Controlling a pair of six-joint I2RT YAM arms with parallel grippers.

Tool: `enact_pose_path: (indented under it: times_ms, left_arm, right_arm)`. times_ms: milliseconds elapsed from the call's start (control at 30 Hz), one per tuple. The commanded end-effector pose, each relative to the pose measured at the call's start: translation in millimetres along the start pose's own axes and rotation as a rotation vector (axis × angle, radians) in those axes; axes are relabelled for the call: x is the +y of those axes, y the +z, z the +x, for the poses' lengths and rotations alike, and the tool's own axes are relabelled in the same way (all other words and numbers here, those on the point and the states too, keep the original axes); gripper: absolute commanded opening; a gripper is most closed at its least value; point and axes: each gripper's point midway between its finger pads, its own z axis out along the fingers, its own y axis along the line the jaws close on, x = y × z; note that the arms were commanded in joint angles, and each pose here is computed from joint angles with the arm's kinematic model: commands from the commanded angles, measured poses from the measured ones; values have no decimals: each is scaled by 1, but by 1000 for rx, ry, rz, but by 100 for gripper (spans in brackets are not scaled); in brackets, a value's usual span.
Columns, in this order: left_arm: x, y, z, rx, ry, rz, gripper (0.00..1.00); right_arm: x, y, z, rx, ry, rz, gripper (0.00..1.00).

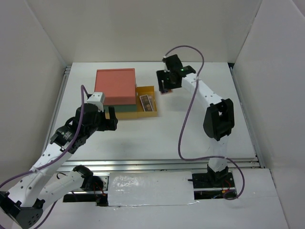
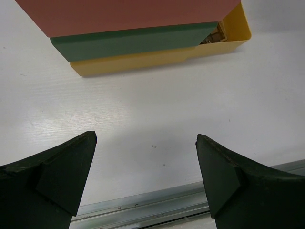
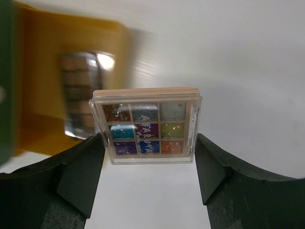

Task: Organize the makeup

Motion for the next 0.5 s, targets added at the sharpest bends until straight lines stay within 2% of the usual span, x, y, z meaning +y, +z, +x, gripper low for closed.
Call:
enact_pose_path:
  times_ms: [0,167,300,467]
  left_arm:
    - [2,-4,-16,-68,-6,-4,100]
    - [6,-9,-18,-89,-23,-18,99]
    - [7,-11,-19,-99,-27,-16,99]
    - [5,-12,-20,-101,-24,-9,99]
  right_arm:
    - [57,-8,-51,-217,100,-28,37]
    - [94,8,-65,-293,211,-14,38]
    - [118,16,-56,-266,202,-38,41]
    - [119,26,-33,-222,201,-19,49]
